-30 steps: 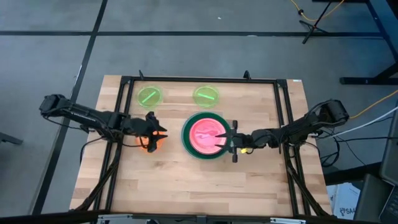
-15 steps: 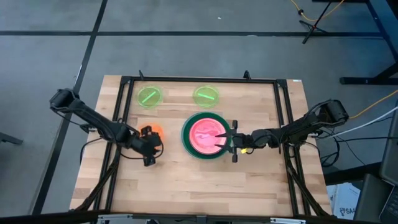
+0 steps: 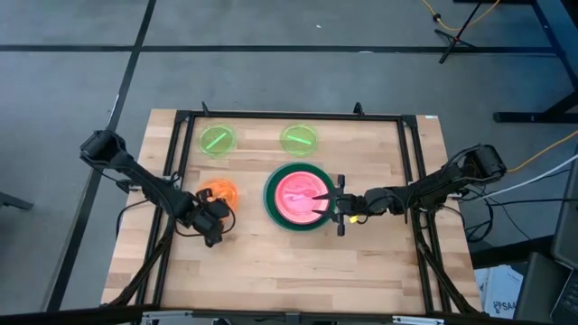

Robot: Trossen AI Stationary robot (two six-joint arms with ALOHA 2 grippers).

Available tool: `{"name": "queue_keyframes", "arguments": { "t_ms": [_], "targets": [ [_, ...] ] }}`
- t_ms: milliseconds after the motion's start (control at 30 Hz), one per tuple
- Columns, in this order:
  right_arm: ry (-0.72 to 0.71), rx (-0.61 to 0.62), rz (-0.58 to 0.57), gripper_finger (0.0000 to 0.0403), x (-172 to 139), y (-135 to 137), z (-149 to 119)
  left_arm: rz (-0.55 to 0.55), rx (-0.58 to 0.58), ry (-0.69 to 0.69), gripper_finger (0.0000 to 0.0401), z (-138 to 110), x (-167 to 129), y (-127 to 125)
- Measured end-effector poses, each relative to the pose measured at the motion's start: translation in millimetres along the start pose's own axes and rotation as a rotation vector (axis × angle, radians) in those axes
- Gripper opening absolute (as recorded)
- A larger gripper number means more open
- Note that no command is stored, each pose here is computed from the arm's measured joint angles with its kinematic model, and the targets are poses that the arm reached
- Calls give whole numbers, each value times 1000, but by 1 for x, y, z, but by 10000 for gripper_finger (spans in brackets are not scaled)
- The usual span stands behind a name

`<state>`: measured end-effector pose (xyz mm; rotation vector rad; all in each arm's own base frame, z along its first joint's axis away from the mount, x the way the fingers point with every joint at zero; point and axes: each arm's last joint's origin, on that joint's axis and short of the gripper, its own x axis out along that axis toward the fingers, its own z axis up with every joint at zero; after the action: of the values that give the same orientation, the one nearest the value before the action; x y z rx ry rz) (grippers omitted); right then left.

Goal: Stack plastic plates
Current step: Stack the orange plate on the light pink plate

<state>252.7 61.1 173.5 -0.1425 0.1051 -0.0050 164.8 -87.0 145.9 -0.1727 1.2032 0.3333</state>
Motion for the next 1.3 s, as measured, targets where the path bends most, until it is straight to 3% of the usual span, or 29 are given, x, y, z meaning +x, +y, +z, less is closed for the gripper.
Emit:
{"name": "queue_keyframes", "arguments": {
  "t_ms": [233,533,700,1033,1300],
  "targets": [
    [6,-2,0,166,0,0,0,82,52,38,117,-3,16,-1],
    [15,-4,-34,166,0,-1,-1,91,90,30,12,-2,17,-2],
    [18,-5,-33,166,0,-1,-1,127,120,5,5,4,12,-4],
    [24,-7,-41,166,0,-1,-2,164,261,-185,2,60,-29,-20],
    [25,-7,-40,166,0,-1,-2,61,399,-385,2,106,-49,-26]
  ]
}}
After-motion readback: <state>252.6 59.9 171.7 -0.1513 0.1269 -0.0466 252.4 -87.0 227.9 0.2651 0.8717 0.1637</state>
